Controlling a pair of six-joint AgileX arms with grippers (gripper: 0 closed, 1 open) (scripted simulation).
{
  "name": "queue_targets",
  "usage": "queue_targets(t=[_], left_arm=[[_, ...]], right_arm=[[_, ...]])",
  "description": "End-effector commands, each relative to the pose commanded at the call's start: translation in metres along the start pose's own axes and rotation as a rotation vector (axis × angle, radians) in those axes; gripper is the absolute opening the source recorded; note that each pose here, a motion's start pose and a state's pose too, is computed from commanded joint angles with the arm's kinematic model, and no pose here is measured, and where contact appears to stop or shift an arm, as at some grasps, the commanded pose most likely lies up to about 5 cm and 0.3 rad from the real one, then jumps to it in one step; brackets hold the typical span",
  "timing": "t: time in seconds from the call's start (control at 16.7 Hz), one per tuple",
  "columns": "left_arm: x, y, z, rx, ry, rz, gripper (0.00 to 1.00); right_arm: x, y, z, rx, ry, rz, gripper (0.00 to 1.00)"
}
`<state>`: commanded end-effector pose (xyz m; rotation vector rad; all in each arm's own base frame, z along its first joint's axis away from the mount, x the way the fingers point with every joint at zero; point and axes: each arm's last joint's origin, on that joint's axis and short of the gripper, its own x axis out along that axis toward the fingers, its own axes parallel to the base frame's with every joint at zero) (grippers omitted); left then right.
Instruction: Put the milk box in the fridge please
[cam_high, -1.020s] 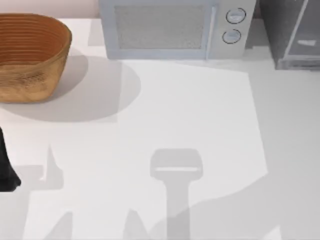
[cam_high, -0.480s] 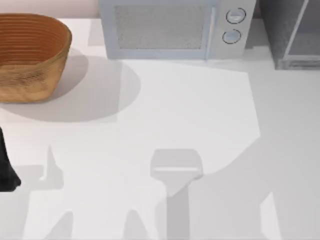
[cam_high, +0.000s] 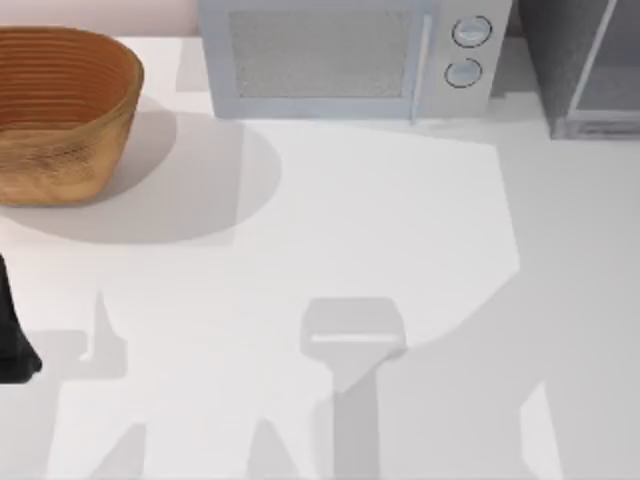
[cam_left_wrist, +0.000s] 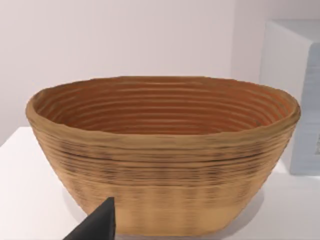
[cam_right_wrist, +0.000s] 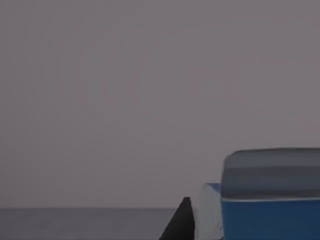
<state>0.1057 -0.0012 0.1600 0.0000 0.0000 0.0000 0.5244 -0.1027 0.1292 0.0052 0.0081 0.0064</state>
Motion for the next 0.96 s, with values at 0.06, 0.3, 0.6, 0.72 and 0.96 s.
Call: queue_targets(t=[0.06,0.3,0.6,0.72,0.96], left_arm=[[0.0000,0.0000,0.0000,0.000,0.000,0.000,1.00],[0.0000,0.0000,0.0000,0.000,0.000,0.000,1.00],[0.0000,0.0000,0.0000,0.000,0.000,0.000,1.00],[0.0000,0.0000,0.0000,0.000,0.000,0.000,1.00],[0.0000,0.0000,0.0000,0.000,0.000,0.000,1.00]], right_arm=[[0.0000,0.0000,0.0000,0.000,0.000,0.000,0.30],[0.0000,0.0000,0.0000,0.000,0.000,0.000,0.60],[0.0000,0.0000,0.0000,0.000,0.000,0.000,0.98],[0.0000,0.0000,0.0000,0.000,0.000,0.000,1.00],[0.0000,0.0000,0.0000,0.000,0.000,0.000,1.00]])
